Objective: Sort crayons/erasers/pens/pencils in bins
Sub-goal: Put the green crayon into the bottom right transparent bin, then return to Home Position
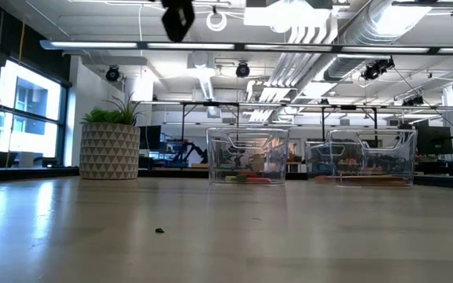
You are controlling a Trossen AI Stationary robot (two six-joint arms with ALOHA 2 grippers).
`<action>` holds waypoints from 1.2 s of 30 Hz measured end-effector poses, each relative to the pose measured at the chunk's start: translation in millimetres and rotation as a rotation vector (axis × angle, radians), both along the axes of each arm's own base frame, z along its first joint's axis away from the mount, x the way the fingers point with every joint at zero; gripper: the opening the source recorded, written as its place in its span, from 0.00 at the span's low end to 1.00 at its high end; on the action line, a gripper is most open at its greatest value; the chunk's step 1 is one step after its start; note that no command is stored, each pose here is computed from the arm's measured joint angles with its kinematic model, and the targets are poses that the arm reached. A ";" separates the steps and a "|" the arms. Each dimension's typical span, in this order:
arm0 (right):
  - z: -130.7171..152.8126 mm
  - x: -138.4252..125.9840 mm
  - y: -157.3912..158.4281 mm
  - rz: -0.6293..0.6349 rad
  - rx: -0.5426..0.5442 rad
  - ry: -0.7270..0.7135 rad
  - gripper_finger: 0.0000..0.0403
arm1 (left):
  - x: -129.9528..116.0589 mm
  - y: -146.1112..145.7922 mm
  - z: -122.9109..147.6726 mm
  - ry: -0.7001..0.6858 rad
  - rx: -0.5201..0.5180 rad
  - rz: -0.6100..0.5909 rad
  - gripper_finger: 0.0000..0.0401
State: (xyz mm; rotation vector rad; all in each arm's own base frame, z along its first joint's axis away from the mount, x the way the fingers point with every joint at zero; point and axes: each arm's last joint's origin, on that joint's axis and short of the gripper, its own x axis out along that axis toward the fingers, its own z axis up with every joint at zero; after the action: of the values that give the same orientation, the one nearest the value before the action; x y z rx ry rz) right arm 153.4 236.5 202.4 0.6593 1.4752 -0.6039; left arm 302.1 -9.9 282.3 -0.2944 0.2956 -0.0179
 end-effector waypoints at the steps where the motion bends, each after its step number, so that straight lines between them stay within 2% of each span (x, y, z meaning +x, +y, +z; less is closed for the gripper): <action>1: -0.4 0.4 0.7 -0.013 0.004 -0.002 0.03 | -5.8 -0.2 0.7 -0.004 0.002 0.006 0.00; 11: -0.3 3.3 0.5 -0.160 0.023 0.001 0.07 | -62.1 -2.5 -12.5 -0.036 0.016 0.088 0.00; 20: -0.1 9.5 -3.1 -0.188 0.038 0.015 0.29 | -105.3 0.3 -30.0 -0.072 0.020 0.116 0.00; 25: 0.0 12.9 -5.6 -0.213 0.038 0.014 0.38 | -128.1 2.0 -37.3 -0.115 0.016 0.120 0.00; 30: 3.0 13.6 -7.5 -0.275 0.030 -0.026 0.39 | -149.2 3.6 -45.0 -0.155 0.012 0.127 0.00; 36: 19.7 12.1 -15.6 -0.349 0.030 -0.160 0.37 | -169.8 6.0 -56.6 -0.212 0.017 0.164 0.00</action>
State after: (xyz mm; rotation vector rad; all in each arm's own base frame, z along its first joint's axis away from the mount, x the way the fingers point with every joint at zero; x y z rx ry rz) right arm 165.5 220.9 222.1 0.9773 1.2308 -0.7777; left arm 132.3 -3.9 225.7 -0.2960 0.0607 0.1142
